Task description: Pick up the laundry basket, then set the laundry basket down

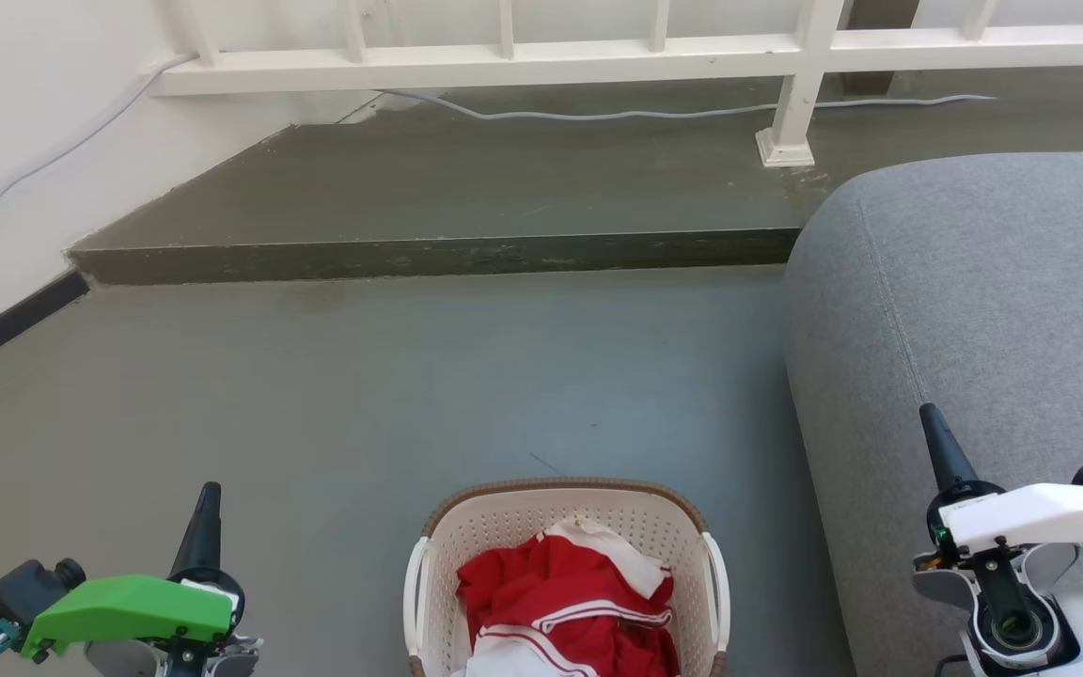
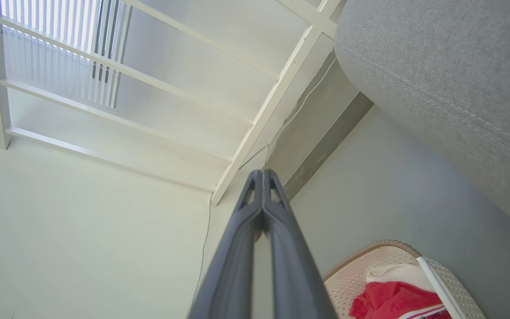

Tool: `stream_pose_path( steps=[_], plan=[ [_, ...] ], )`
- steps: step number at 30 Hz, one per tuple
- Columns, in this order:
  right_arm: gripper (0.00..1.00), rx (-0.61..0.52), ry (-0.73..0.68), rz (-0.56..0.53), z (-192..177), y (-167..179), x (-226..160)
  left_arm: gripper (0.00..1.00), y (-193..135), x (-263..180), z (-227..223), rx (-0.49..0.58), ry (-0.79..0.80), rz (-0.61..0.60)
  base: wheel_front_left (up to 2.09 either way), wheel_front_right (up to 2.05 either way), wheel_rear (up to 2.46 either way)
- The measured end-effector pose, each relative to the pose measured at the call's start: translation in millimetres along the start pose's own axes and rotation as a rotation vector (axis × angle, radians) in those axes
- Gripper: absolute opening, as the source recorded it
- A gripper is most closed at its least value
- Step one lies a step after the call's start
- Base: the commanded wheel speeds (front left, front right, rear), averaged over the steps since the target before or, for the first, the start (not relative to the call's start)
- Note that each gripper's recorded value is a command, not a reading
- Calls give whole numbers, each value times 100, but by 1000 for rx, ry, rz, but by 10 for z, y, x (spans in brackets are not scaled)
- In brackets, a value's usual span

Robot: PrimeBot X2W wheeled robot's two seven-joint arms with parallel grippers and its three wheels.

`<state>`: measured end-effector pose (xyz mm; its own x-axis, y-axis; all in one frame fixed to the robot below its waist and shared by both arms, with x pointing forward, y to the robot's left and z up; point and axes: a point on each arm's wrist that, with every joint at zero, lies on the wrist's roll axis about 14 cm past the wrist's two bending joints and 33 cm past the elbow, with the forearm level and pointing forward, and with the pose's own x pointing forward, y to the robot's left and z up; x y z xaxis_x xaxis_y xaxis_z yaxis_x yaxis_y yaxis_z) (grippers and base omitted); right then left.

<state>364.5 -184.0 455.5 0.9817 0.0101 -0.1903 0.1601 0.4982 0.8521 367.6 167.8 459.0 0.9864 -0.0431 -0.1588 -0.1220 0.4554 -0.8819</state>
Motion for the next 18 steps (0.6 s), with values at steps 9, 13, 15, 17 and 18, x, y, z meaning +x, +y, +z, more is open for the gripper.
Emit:
stream_pose_path(
  steps=[9, 13, 15, 17, 18],
  plan=[
    [0, 116, -11, 4, 71, -3, 14, 0, -10, 13, 46, -107, -4, -3, 0, 0, 0],
    [0, 173, -13, 11, 85, 12, 24, 0, -27, 27, 92, -158, -12, -11, 0, 0, 0],
    [0, 203, -18, 16, 101, 24, 30, 0, -20, 25, 108, -180, -14, -10, 0, 0, 0],
    [0, 234, -23, 24, 121, 41, 40, 0, -19, 23, 110, -203, -11, -11, 0, 0, 0],
    [0, 246, -23, 26, 126, 47, 44, 0, -21, 22, 112, -218, -10, -13, 0, 0, 0]
  ],
)
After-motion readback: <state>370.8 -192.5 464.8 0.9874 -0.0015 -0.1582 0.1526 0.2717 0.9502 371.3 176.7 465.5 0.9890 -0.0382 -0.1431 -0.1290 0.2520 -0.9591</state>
